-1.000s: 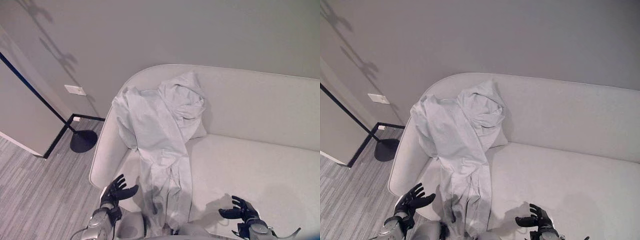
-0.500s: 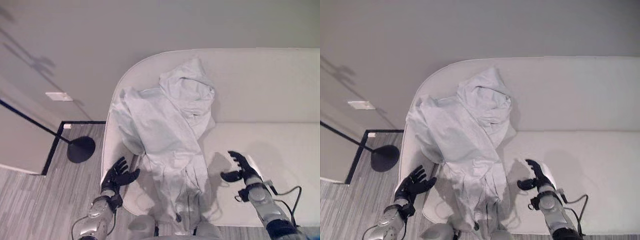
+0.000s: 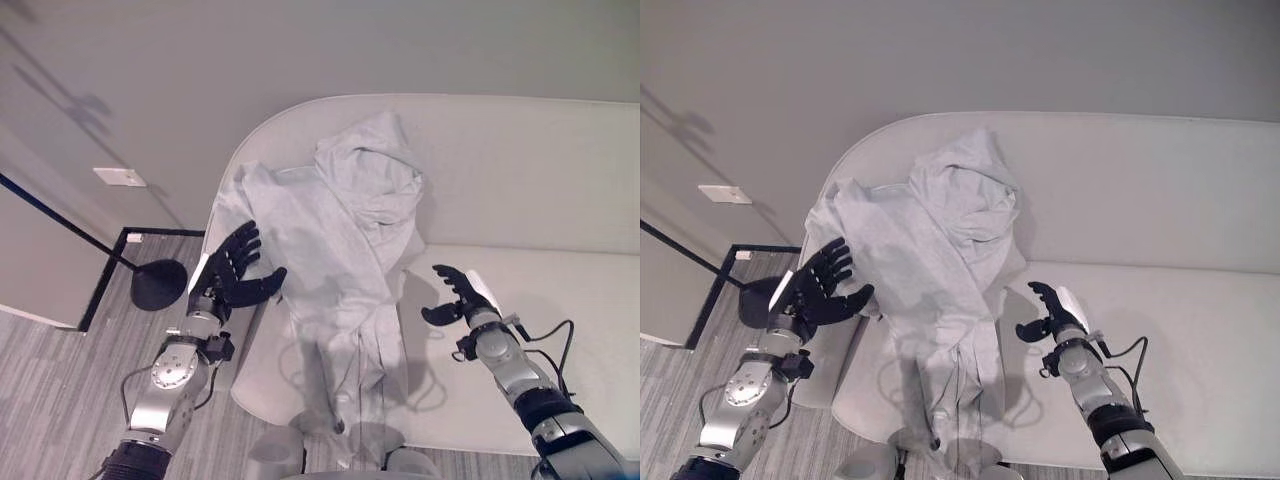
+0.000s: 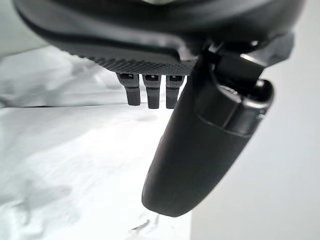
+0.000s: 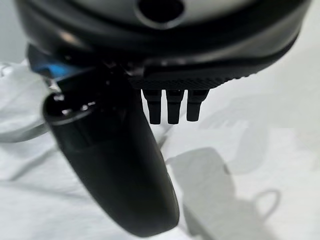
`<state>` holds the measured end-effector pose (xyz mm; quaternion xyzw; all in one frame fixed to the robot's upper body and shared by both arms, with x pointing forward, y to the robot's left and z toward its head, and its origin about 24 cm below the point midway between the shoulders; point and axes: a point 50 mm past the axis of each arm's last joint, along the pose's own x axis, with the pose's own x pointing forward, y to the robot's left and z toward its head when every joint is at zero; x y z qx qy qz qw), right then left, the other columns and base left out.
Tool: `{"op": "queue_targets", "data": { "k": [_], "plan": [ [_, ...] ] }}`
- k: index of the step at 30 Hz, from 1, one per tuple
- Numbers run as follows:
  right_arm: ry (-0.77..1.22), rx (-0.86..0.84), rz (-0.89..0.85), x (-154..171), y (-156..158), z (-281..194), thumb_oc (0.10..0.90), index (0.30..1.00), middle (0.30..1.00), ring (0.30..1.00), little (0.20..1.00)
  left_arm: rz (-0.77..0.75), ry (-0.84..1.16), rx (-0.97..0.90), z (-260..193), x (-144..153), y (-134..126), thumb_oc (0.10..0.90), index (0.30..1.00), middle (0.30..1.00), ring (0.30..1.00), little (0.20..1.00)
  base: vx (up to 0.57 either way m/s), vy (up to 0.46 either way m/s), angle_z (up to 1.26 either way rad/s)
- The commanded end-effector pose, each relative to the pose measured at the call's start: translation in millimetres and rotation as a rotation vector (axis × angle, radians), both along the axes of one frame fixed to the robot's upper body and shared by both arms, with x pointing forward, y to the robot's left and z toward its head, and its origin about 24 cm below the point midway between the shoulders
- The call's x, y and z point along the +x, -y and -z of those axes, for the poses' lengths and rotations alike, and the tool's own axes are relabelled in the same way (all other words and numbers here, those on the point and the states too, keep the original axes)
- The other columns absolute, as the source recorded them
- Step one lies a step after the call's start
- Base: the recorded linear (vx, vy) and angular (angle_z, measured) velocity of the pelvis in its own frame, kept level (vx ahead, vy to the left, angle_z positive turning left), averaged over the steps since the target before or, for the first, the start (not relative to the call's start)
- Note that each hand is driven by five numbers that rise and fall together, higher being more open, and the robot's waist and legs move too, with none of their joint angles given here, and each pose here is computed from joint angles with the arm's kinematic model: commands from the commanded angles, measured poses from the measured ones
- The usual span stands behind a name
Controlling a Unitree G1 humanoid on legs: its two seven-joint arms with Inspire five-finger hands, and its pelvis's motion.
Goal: Hang the clothes on the sofa on the clothes rack.
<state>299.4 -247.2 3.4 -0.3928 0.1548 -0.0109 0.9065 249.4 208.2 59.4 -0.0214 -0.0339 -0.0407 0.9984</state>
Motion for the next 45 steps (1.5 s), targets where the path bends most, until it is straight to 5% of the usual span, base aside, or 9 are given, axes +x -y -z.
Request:
{"op": "queue_targets", "data": {
  "k": [1, 7, 13, 14, 15, 28, 33, 38, 45],
  "plan": [
    [0.246, 0.017, -0.108, 49, -27, -65, 0.8, 0.9, 0.9, 0.9, 0.9, -0.026, 0.423, 0.051, -88, 15, -13, 0.8, 0.9, 0.9, 0.9, 0.9, -0.01, -0.005, 0.13],
    [0.27, 0.003, -0.123, 72, -43, -83, 0.8, 0.9, 0.9, 0.9, 0.9, -0.006, 0.656, 0.105, -142, 9, -12, 0.8, 0.9, 0.9, 0.9, 0.9, -0.04, 0.028, 0.14],
    [0.244, -0.067, 0.021, 83, -15, -93, 0.8, 0.9, 0.9, 0.9, 0.9, 0.011, 0.796, 0.167, -175, 1, -11, 0.8, 0.9, 0.9, 0.9, 0.9, -0.05, 0.036, 0.12],
    [0.225, -0.084, 0.066, 83, -7, -92, 0.693, 0.74, 0.74, 0.74, 0.74, 0.013, 0.846, 0.202, -186, -5, -11, 0.8, 0.9, 0.9, 0.9, 0.9, -0.01, 0.042, 0.12],
    [0.212, -0.092, 0.083, 82, -3, -89, 0.4, 0.3, 0.3, 0.3, 0.3, 0.008, 0.86, 0.226, -191, -5, -11, 0.8, 0.9, 0.9, 0.9, 0.9, -0.01, 0.042, 0.08],
    [0.281, 0.12, 0.036, 63, -39, -63, 0.4, 0.3, 0.3, 0.3, 0.3, -0.016, 0.989, 0.598, -226, 4, 8, 0.8, 0.9, 0.9, 0.9, 0.9, 0.01, 0.012, 0.02],
    [0.339, 0.204, -0.027, 54, -57, -64, 0.4, 0.3, 0.3, 0.3, 0.3, 0.011, 0.997, 0.839, -224, 48, 60, 0.8, 0.9, 0.9, 0.9, 0.9, -0.03, 0.001, -0.14],
    [0.355, 0.272, -0.043, 45, -62, -61, 0.4, 0.3, 0.3, 0.3, 0.3, 0.004, 0.879, 0.973, -209, 90, 80, 0.8, 0.9, 0.9, 0.9, 0.9, -0.03, 0.007, -0.35],
    [0.332, 0.28, -0.053, 25, -57, -44, 0.4, 0.3, 0.3, 0.3, 0.3, -0.338, 0.807, 1.163, -243, 124, 34, 0.8, 0.9, 0.9, 0.9, 0.9, -0.03, -0.017, -0.29]
  ]
}}
